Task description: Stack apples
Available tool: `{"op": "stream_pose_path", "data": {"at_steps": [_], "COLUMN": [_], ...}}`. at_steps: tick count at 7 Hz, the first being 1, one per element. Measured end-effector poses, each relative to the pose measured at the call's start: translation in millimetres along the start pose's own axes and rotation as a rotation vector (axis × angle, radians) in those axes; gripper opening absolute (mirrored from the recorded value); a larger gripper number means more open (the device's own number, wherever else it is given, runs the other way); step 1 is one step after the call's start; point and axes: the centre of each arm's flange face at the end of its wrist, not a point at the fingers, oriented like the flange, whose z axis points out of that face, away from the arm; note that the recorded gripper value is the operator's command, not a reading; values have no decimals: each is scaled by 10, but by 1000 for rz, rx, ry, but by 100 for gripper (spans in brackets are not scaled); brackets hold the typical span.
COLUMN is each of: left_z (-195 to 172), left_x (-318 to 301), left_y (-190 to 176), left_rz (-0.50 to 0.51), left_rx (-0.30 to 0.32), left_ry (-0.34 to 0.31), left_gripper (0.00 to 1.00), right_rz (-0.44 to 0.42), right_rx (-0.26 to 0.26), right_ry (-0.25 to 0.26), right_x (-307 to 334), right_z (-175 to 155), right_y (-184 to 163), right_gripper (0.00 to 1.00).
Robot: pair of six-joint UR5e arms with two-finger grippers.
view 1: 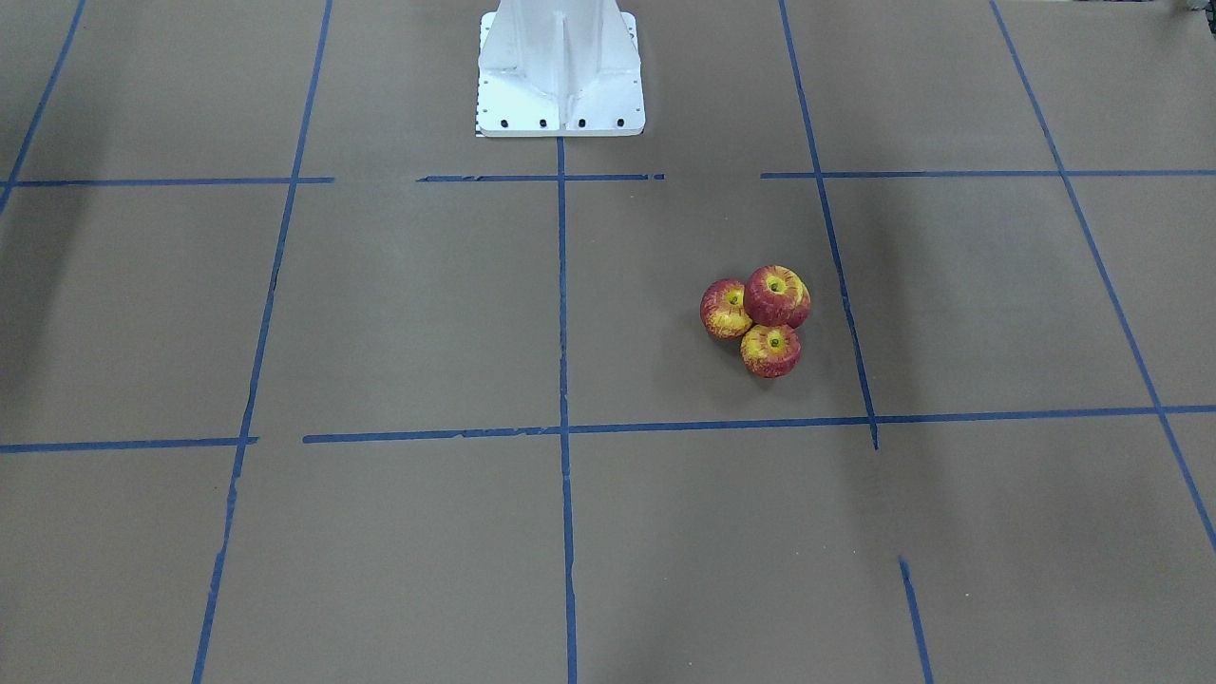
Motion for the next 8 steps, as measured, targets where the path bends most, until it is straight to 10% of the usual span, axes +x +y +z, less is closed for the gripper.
{"op": "stream_pose_path", "data": {"at_steps": [8], "left_z": [47], "left_x": [103], "left_y": [111], "left_rz": [-112], "left_rx": [-7], "left_ry": [86], "left_gripper": [100], "right_rz": [0], "right_rx": [0], "right_ry": [0], "right_x": [0], "right_z": [0], "right_y": [0], "right_gripper": [100]}}
